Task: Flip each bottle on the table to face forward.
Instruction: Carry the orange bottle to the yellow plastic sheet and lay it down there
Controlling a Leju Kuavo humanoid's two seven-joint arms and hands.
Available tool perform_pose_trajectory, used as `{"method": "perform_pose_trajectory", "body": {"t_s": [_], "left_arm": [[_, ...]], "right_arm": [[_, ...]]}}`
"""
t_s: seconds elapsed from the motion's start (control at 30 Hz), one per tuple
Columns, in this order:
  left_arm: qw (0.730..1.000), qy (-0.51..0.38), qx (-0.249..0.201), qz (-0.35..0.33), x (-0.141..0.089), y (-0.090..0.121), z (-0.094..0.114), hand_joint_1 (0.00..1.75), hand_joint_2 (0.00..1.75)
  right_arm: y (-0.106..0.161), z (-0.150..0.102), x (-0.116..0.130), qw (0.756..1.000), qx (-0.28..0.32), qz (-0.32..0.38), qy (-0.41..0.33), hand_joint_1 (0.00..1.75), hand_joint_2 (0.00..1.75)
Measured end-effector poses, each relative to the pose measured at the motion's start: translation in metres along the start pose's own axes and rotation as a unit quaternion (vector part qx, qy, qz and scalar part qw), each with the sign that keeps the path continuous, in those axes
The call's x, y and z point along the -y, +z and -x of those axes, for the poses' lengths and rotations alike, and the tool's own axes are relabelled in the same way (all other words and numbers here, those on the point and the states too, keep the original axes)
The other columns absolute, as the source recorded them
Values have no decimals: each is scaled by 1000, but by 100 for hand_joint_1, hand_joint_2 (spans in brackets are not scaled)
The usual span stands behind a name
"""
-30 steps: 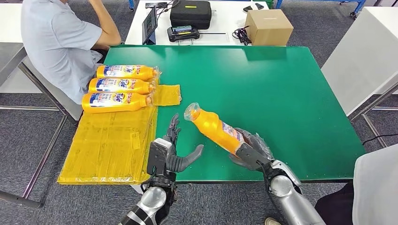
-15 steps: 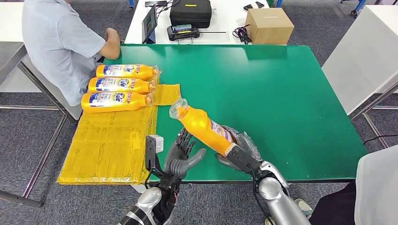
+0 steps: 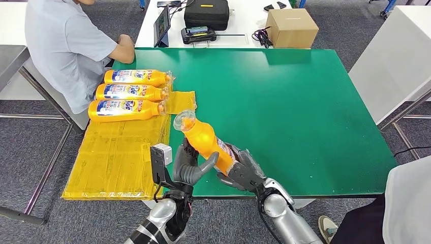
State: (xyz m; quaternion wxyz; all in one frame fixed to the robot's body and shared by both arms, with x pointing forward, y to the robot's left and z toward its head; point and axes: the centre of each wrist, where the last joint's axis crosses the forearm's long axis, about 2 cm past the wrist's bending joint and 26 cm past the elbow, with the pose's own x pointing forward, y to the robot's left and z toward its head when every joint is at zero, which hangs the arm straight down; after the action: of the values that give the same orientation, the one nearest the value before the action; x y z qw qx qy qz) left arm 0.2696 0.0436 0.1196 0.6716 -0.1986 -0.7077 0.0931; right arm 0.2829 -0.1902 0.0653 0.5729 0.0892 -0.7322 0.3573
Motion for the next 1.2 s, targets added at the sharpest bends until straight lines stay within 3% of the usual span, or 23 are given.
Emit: {"method": "perform_pose_trajectory", "body": {"t_s": [0.1, 0.23, 0.4, 0.53, 0.7, 0.77, 0.8, 0.83, 0.9, 0.93, 1.03, 1.2], "left_arm": [[1000, 10, -2, 15, 2, -6, -5, 0, 175], [997, 54, -40, 46, 6, -11, -7, 0, 175], [996, 69, -41, 45, 5, -15, -8, 6, 175], [995, 77, -45, 43, 3, -17, -8, 147, 175], [996, 74, -43, 37, 1, -18, -7, 157, 175], [997, 61, -33, 29, 0, -18, -6, 104, 175], [998, 49, -23, 22, 1, -18, -6, 90, 175], [999, 33, -10, 16, 1, -17, -6, 96, 175], [1000, -8, 25, 4, 3, -17, -7, 153, 175], [999, -30, 43, 0, 4, -17, -7, 171, 175], [994, -75, 80, -4, 5, -17, -7, 175, 175], [989, -101, 104, -5, 5, -18, -6, 175, 175]], "right_arm": [[-2, 0, -4, 1000, 1, -8, -7, 175, 175], [-11, -3, -3, 999, 18, -19, -25, 175, 175], [-18, -6, 0, 999, 24, -25, -25, 175, 175], [-17, -4, 1, 999, 21, -25, -27, 175, 175], [-15, -3, 3, 999, 19, -23, -30, 175, 175], [-15, -2, 3, 999, 19, -23, -33, 175, 175], [-15, -2, 3, 999, 19, -23, -36, 175, 175], [-15, -2, 3, 999, 20, -24, -40, 175, 175], [-15, -3, 3, 998, 23, -27, -52, 175, 175], [-15, -3, 3, 998, 25, -28, -57, 175, 175], [-15, -3, 4, 997, 29, -29, -64, 175, 175], [-16, -4, 5, 996, 33, -32, -70, 175, 175]]}}
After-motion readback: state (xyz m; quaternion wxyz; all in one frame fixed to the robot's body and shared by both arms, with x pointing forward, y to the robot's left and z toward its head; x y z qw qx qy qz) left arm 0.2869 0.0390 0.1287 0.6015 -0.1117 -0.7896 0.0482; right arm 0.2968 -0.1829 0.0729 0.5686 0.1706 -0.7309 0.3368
